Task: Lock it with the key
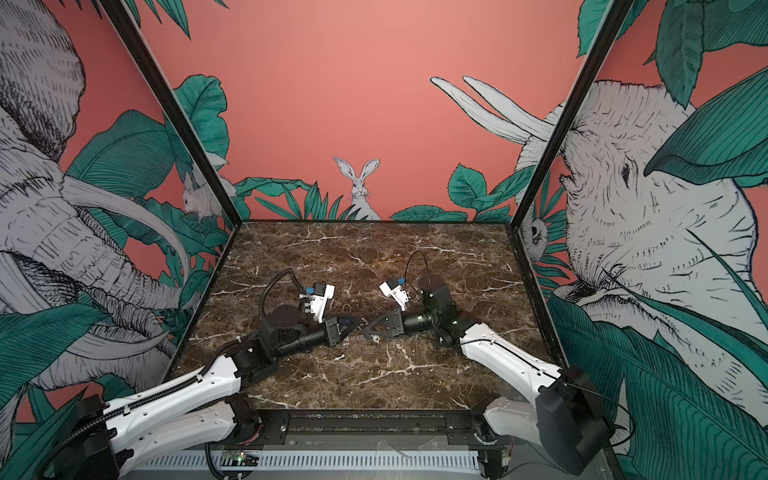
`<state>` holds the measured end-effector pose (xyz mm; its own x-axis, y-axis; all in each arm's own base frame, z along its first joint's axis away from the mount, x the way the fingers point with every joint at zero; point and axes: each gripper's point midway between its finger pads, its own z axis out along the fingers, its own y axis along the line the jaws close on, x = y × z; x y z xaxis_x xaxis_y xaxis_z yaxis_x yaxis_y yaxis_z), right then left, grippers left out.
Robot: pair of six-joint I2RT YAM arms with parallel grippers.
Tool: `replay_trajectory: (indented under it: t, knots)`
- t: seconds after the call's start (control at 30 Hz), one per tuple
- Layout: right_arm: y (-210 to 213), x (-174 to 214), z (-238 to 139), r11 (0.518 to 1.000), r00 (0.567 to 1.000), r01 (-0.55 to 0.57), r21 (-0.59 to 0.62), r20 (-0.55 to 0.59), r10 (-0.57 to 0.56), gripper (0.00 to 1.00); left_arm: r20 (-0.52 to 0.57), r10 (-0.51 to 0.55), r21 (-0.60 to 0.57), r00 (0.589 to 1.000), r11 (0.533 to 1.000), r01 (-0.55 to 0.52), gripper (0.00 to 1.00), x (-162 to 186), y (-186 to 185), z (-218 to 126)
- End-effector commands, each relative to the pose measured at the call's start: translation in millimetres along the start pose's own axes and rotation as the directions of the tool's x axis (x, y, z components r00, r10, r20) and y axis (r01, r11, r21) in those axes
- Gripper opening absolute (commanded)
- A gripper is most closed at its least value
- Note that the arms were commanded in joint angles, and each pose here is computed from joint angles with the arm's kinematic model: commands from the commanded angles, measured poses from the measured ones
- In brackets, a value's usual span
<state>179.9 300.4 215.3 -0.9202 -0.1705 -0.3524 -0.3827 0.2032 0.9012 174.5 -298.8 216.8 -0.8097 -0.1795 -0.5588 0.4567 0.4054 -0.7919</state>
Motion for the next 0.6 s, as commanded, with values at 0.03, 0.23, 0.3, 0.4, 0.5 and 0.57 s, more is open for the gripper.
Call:
replay_trajectory:
  t: [0.03,0.23,0.3,0.4,0.5,0.57]
  knots:
    - [48,-109,-23,0.949,0.866,0.303,0.083,0.391,-0.311,0.00,-0.448,0.077,0.307,0.891,0.949,0.073,0.00,106,-64,-19]
    - [46,-113,-22,0.951,0.866,0.299,0.073,0.399,-0.303,0.00,-0.455,0.075,0.316,0.887,0.945,0.083,0.00,115,-68,-15]
    - [45,-114,-22,0.951,0.863,0.300,0.074,0.404,-0.303,0.00,-0.453,0.077,0.318,0.888,0.945,0.080,0.00,117,-69,-14]
    - [46,-113,-22,0.952,0.867,0.300,0.062,0.398,-0.299,0.00,-0.436,0.089,0.323,0.896,0.944,0.064,0.00,115,-70,-15]
    - [43,-106,-22,0.954,0.875,0.293,0.064,0.384,-0.294,0.00,-0.352,0.105,0.290,0.930,0.957,0.002,0.00,99,-66,-17]
    - [42,-101,-23,0.955,0.880,0.289,0.061,0.375,-0.290,0.00,-0.309,0.117,0.259,0.944,0.965,-0.035,0.00,87,-63,-22]
